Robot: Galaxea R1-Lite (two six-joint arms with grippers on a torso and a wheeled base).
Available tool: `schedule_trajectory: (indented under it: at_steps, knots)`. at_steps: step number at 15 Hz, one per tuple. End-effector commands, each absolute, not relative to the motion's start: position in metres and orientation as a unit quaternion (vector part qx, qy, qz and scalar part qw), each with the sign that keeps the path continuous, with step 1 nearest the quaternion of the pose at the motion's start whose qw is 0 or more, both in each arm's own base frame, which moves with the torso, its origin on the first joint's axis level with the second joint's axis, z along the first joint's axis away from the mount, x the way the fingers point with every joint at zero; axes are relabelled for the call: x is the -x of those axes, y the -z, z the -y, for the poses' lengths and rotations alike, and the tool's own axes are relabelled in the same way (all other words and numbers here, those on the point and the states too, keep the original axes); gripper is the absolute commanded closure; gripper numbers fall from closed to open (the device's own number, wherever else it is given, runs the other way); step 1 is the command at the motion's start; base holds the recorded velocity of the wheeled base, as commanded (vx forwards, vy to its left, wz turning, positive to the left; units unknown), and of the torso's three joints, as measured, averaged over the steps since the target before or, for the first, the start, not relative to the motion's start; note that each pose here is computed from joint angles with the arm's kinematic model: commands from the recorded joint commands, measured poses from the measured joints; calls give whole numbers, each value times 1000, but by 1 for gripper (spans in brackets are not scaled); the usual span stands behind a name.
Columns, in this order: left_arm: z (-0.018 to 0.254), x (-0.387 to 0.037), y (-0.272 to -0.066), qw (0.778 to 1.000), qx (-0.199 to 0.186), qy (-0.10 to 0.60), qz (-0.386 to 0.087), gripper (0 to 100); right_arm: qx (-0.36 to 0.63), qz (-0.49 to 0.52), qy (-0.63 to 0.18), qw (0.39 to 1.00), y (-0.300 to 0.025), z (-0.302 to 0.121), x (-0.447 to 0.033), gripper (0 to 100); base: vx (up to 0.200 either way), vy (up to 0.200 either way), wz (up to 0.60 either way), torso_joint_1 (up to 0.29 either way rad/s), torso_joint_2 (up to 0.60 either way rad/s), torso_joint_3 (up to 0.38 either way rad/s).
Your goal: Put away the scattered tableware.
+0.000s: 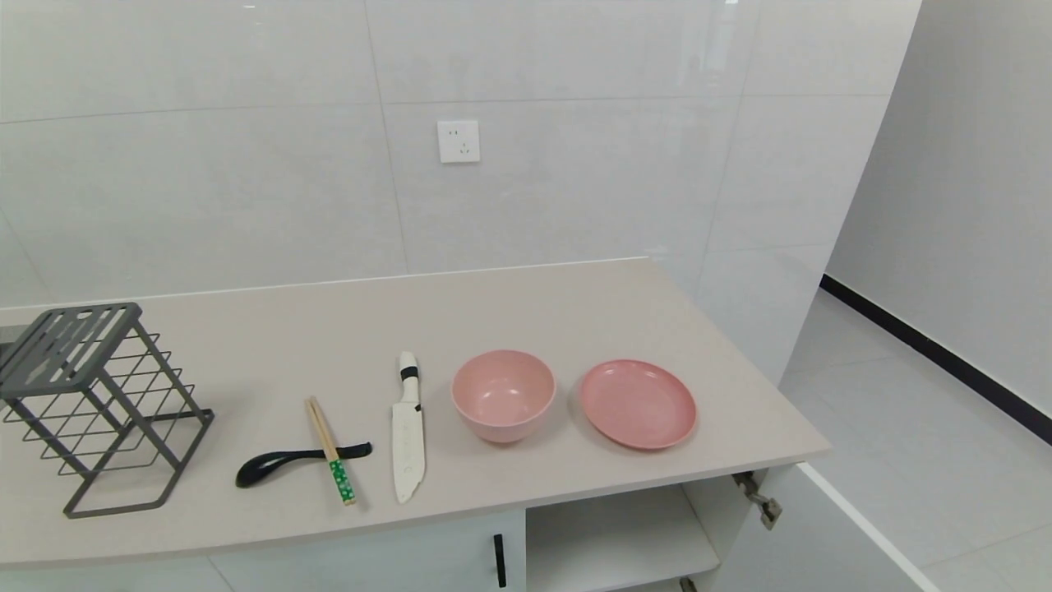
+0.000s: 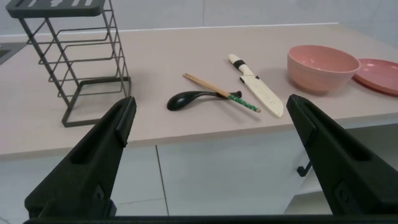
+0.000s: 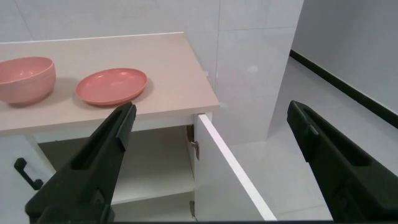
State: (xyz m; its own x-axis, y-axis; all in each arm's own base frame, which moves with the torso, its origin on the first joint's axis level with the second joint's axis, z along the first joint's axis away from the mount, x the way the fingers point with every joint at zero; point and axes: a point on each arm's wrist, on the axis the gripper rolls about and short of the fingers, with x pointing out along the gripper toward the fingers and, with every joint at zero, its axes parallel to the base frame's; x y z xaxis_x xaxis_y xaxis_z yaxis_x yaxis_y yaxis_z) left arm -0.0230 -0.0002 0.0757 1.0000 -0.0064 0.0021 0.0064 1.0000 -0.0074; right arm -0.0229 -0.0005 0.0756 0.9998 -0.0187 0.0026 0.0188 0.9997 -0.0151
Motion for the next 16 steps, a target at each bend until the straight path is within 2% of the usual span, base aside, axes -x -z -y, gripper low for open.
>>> schedule_trajectory:
  at_steps: [1, 6, 16]
  knots:
    - [0, 23, -75, 1000, 4, 3, 0, 0, 8, 1, 9, 1000, -76, 0, 23, 0, 0, 0, 0, 339, -110, 237]
    - [0, 23, -76, 1000, 4, 3, 1, 0, 8, 1, 9, 1000, -76, 0, 23, 0, 0, 0, 0, 308, -118, 191]
    - [0, 23, -76, 1000, 4, 3, 1, 0, 8, 1, 9, 1000, -76, 0, 23, 0, 0, 0, 0, 10, -4, 5]
